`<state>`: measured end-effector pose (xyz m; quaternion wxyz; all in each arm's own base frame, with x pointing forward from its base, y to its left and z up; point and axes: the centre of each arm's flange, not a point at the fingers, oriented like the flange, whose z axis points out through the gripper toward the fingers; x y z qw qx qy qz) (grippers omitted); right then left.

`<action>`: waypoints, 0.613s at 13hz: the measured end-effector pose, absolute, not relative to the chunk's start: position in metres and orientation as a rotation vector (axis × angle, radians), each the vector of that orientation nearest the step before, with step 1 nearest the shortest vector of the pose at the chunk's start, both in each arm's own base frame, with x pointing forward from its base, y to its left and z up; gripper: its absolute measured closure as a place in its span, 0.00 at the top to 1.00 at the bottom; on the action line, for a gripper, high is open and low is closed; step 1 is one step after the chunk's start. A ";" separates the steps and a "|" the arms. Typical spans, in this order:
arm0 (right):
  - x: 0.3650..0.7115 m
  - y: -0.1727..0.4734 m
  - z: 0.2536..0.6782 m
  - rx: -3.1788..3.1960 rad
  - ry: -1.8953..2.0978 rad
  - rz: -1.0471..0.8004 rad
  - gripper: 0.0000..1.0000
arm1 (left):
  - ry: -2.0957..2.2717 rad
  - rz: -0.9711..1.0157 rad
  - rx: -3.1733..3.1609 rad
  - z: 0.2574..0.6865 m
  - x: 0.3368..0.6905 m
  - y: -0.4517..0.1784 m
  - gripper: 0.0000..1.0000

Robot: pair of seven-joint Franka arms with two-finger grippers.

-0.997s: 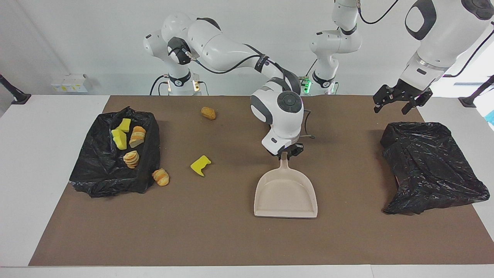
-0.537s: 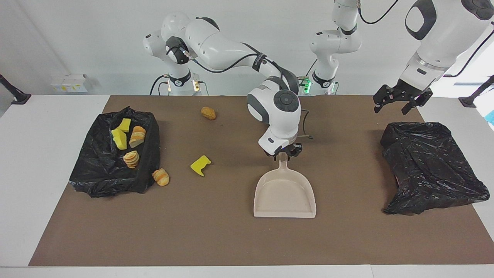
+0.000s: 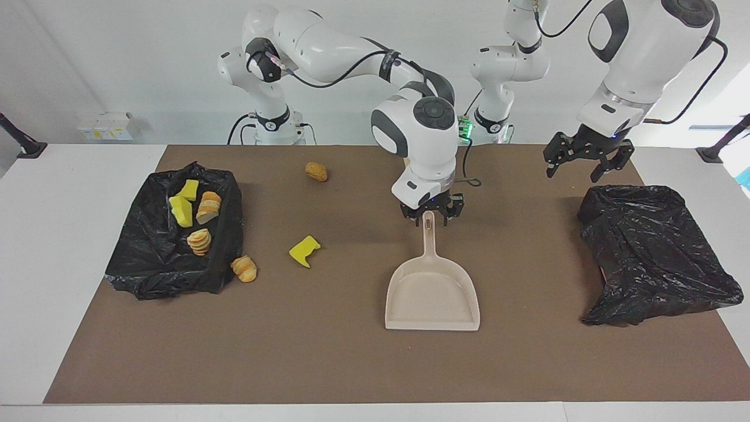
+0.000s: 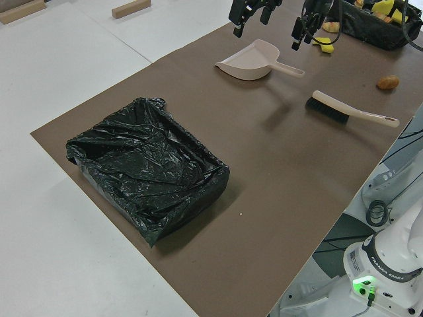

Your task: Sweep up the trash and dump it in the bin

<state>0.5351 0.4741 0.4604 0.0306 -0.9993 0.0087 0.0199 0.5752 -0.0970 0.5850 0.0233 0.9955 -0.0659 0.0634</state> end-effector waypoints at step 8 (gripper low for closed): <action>0.373 0.475 0.409 -3.125 -0.188 0.145 0.83 | -0.071 0.095 3.071 0.490 0.620 -0.203 1.00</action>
